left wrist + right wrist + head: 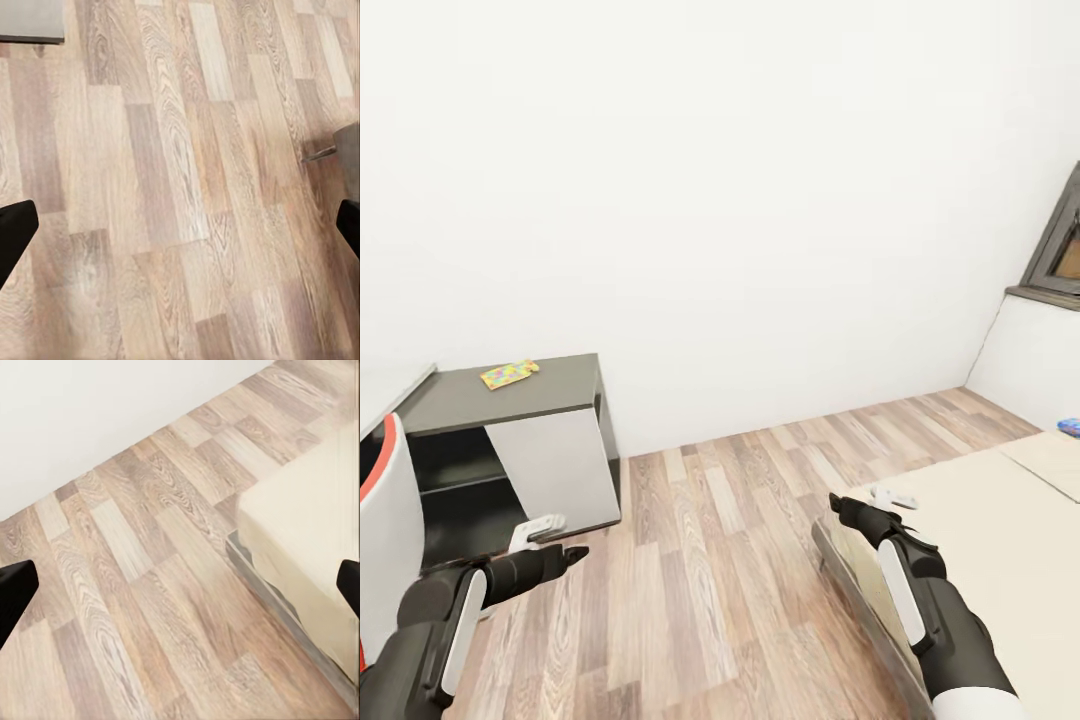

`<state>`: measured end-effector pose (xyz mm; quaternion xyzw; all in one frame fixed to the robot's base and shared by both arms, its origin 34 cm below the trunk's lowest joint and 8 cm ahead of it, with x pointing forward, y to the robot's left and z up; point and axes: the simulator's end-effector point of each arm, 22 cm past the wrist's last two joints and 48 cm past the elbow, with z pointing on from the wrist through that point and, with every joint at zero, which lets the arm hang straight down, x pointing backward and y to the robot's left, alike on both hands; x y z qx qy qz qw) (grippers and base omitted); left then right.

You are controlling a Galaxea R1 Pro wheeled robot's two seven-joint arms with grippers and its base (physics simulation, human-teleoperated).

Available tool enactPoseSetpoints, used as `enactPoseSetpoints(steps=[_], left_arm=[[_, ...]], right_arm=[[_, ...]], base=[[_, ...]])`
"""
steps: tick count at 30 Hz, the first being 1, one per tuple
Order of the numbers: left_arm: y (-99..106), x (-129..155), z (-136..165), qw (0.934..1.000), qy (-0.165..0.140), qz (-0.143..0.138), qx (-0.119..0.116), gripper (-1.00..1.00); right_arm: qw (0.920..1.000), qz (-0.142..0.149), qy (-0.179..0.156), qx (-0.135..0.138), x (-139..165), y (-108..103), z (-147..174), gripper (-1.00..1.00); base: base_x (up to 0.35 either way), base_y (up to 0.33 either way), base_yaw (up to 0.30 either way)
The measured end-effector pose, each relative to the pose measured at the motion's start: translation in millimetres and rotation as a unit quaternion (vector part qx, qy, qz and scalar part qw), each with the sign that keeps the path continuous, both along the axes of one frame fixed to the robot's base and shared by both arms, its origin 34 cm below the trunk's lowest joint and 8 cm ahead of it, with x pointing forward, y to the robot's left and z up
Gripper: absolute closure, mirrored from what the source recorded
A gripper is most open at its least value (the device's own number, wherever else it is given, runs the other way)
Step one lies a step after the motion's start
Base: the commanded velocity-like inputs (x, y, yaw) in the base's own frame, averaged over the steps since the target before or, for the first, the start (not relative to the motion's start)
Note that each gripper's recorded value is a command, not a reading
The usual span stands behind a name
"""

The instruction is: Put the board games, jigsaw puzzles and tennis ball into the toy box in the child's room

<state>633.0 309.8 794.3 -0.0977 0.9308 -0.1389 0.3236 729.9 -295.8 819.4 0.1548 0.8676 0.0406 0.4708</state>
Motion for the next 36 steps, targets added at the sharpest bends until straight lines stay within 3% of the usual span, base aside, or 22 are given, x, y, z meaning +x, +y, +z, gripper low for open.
enactPoseSetpoints(steps=[11, 36], left_arm=[[4, 2, 4, 1.0000, -0.009, 0.003, 0.002, -1.00], [5, 3, 5, 0.9999, -0.012, 0.004, 0.004, -1.00]], right_arm=[[1.0000, 0.002, -0.004, 0.002, 1, 5, 3, -1.00], [0.9999, 0.005, -0.010, 0.002, 2, 10, 6, -1.00]], base=[[0.070, 0.000, -0.248], [0.323, 0.057, -0.011]])
